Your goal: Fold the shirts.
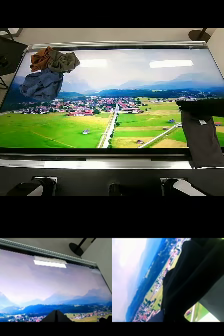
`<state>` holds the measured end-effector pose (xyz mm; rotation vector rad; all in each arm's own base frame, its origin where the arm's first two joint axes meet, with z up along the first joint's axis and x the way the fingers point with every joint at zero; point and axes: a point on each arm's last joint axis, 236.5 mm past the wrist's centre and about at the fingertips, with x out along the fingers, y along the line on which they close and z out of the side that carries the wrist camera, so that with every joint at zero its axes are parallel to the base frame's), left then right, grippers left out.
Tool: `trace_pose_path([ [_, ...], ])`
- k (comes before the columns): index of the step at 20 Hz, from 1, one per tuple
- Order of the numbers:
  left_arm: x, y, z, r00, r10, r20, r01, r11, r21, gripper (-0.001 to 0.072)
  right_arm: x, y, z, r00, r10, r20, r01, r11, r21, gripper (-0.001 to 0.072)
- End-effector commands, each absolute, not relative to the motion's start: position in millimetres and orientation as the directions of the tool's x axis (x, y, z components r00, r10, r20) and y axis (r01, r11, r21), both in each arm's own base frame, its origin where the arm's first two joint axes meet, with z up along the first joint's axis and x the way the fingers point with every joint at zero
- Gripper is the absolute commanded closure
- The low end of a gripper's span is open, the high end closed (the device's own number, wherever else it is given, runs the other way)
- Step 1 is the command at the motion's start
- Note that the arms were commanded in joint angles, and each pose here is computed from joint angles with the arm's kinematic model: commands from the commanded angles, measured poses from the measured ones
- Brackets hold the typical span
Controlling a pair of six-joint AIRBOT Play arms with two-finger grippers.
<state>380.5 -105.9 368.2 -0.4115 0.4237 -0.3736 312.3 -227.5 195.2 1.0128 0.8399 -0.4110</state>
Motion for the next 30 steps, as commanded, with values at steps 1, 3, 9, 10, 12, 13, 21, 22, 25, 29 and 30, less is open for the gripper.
trace_pose_path([
  [1,381,-106,368,0.847,-0.428,-0.317,0.268,0.857,-0.44,0.0679,276,-232,182,0.515,0.031,-0.857,0.763,0.438,0.475,0.0664],
  [3,381,-106,368,0.847,-0.428,-0.317,0.268,0.857,-0.44,0.0679,250,-244,156,0.383,-0.013,-0.924,0.852,0.392,0.347,0.0664],
  [9,380,-106,368,0.847,-0.428,-0.317,0.268,0.857,-0.44,0.0679,172,-219,48,0.095,0.03,-0.995,0.96,0.261,0.099,0.0664],
  [10,380,-106,368,0.846,-0.428,-0.317,0.268,0.857,-0.441,0.0679,169,-210,29,0.096,0.041,-0.994,0.965,0.241,0.104,0.0664],
  [12,380,-106,368,0.847,-0.428,-0.316,0.269,0.857,-0.44,0.0679,164,-194,-6,0.103,0.071,-0.992,0.968,0.223,0.116,0.0664],
  [13,380,-106,368,0.847,-0.428,-0.316,0.268,0.857,-0.441,0.0678,160,-190,-20,0.096,0.073,-0.993,0.969,0.22,0.11,0.0664],
  [21,381,-106,368,0.846,-0.428,-0.317,0.268,0.856,-0.441,0.0678,155,-189,-39,0.09,0.054,-0.995,0.981,0.168,0.098,0.0551],
  [22,381,-106,368,0.846,-0.428,-0.316,0.268,0.856,-0.441,0.0678,157,-191,-36,0.1,0.043,-0.994,0.98,0.169,0.106,0.0288],
  [25,379,-109,373,0.846,-0.442,-0.299,0.282,0.845,-0.455,0.0678,176,-230,7,0.194,-0.147,-0.97,0.963,0.215,0.16,0.0213],
  [29,381,-115,423,0.882,-0.457,-0.117,0.354,0.805,-0.476,0.068,253,-310,203,0.591,-0.587,-0.554,0.806,0.404,0.432,0.0214],
  [30,384,-112,433,0.896,-0.435,-0.09,0.366,0.837,-0.406,0.0681,272,-309,264,0.69,-0.613,-0.384,0.713,0.489,0.502,0.0214],
])
